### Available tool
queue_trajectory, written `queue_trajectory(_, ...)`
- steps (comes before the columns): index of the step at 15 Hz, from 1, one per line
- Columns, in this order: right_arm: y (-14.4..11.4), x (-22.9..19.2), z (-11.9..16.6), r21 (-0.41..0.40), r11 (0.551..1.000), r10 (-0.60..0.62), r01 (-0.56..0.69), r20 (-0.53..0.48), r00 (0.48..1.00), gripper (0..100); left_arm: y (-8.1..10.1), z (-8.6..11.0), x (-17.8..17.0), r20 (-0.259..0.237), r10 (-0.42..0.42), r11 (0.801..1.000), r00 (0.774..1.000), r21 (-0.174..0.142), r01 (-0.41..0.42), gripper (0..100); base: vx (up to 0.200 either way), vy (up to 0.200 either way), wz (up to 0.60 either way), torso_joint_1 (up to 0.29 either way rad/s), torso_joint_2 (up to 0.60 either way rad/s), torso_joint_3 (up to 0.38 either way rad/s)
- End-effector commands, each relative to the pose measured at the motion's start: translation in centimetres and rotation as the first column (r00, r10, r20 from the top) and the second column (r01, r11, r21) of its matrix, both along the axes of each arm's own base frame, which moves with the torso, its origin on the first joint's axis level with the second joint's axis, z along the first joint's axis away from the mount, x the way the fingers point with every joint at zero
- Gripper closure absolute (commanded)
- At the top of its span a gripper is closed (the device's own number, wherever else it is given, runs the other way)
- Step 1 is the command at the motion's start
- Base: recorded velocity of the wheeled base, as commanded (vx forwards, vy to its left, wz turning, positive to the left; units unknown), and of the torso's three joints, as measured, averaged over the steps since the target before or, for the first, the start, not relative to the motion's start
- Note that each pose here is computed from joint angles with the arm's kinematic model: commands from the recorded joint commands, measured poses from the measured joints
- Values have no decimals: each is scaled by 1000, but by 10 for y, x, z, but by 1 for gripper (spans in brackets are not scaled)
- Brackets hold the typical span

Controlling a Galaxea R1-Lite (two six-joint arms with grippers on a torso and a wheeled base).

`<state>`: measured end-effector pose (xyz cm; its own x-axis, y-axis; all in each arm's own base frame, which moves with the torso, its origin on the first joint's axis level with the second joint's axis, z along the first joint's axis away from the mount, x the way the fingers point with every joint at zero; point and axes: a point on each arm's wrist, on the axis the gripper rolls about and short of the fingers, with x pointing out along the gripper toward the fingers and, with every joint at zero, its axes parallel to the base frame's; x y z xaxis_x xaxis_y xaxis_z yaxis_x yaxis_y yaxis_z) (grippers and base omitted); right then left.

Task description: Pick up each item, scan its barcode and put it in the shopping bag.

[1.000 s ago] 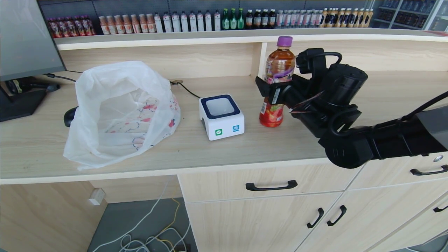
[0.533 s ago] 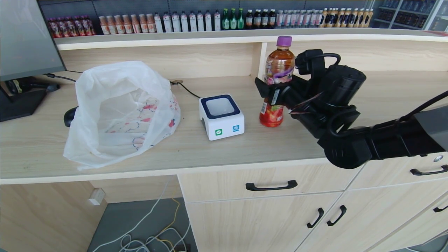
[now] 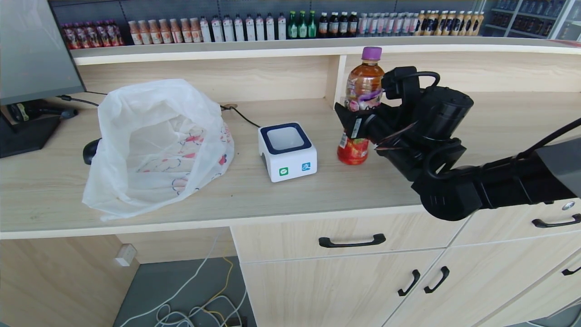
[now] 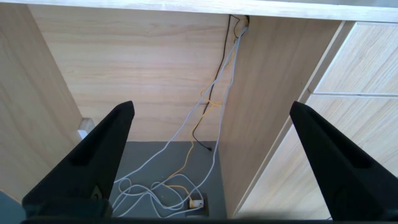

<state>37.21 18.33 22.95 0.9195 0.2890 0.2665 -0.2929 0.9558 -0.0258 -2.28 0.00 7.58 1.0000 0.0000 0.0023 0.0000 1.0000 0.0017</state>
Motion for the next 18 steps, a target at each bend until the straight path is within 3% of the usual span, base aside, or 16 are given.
queue_trajectory(1, 0, -1, 3, 4, 1000, -1, 1, 8, 1000, 100, 0, 0, 0, 1, 0, 1000, 1000, 0, 0, 0, 0, 0, 0, 0, 0, 0)
queue_trajectory(11, -2, -5, 10, 44, 999, 10, -11, 16, 1000, 100, 0, 0, 0, 1, 0, 1000, 1000, 0, 0, 0, 0, 0, 0, 0, 0, 0)
queue_trajectory(18, -10, -48, 50, 49, 998, 35, -40, 99, 994, 100, 0, 0, 0, 1, 0, 1000, 1000, 0, 0, 0, 0, 0, 0, 0, 0, 0)
